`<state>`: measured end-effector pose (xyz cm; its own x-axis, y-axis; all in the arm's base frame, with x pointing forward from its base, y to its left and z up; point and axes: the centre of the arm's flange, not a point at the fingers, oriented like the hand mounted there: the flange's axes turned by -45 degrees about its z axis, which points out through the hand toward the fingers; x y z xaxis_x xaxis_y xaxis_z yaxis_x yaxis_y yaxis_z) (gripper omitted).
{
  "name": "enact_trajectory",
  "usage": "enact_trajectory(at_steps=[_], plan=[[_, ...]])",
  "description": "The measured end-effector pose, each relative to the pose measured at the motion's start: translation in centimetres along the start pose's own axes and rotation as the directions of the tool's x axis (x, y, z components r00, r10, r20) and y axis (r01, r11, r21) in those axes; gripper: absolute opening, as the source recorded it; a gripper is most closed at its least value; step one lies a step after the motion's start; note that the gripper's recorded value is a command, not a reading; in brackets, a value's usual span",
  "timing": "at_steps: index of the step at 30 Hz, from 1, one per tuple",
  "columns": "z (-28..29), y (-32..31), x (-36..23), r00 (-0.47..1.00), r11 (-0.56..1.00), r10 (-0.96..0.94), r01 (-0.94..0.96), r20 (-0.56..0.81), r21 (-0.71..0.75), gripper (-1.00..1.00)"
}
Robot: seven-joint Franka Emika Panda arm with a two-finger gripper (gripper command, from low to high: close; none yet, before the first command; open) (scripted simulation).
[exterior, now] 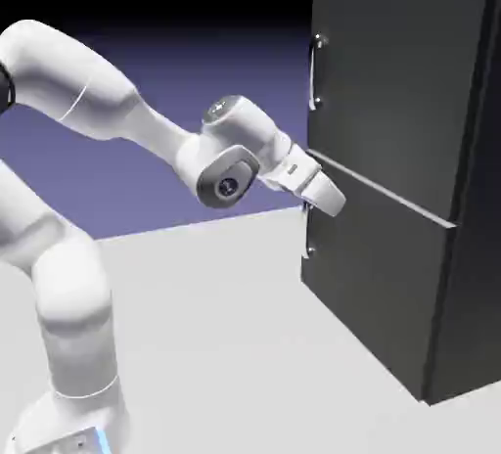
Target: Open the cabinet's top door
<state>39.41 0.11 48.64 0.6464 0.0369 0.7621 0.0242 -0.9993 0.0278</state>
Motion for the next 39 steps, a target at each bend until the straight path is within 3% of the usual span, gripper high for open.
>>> enact_trajectory(at_steps=[21, 39], plan=[[-11.9, -2.3, 12.4, 0.88, 0.995, 0.034, -0.073, -0.473, -0.064, 0.0], [-14.4, -12.2, 14.7, 0.744, 0.993, 0.013, -0.086, -0.668, -0.076, 0.0]])
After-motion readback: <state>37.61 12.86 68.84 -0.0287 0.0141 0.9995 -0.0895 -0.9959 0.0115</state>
